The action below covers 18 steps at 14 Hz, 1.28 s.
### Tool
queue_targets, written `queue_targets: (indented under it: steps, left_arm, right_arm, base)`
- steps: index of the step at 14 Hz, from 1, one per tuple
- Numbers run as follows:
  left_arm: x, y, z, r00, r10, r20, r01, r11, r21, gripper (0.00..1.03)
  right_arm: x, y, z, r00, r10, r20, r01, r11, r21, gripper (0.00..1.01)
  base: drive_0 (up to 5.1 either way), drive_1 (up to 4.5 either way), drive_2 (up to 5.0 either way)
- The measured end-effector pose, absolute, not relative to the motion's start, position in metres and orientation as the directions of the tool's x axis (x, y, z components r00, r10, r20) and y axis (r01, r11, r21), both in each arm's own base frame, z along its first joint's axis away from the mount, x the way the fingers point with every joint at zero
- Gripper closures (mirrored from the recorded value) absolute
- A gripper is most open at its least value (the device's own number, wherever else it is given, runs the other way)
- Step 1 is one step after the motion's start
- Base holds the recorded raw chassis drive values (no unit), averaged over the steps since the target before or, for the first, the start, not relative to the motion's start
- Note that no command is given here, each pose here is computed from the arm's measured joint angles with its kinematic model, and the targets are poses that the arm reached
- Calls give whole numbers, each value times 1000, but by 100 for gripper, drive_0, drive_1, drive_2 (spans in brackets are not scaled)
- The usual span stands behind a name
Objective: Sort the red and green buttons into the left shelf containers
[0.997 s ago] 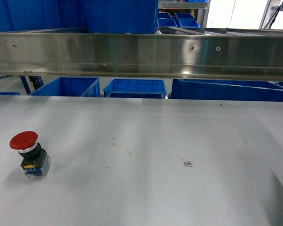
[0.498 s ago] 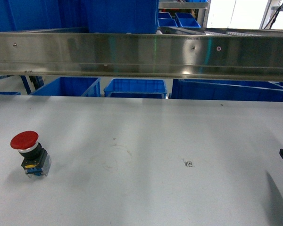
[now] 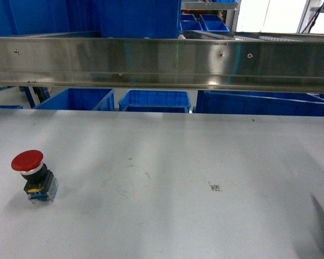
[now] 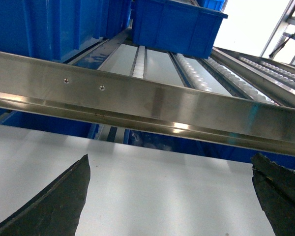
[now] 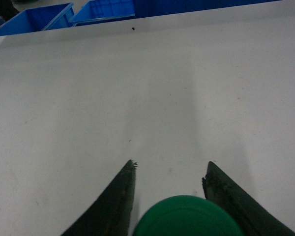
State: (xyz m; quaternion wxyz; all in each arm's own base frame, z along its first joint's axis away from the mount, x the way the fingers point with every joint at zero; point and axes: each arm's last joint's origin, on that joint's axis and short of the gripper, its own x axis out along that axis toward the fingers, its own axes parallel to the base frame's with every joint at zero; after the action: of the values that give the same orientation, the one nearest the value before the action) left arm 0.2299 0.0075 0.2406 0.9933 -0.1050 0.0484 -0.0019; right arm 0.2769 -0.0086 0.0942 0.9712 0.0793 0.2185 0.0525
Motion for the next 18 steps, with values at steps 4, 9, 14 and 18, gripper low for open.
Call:
queue_targets:
  steps: [4,9,14,18]
  left_arm:
    - [230,7,241,995,-14,-95,-6,978,-209,5]
    - [230,7,241,995,-14,-95,-6,978,-209,5]
    - [230,7,240,995,-15,-96,-5,978,-209,5]
    - [252,-3,208,980,1,-200,-39,981,-188,5]
  right_arm:
    - [274,-6,93,896,137,-423,-72,983,167,69]
    - [250,1,178,969,131,-208,-119,990,73,69]
    - [229,7,226,974,213,-79,-211,977,35,69]
    - [226,8,228,975,215,-61,-213,976,40,69]
  base:
    - [0,0,0]
    - [0,0,0]
    - [0,0,0]
    - [0,0,0]
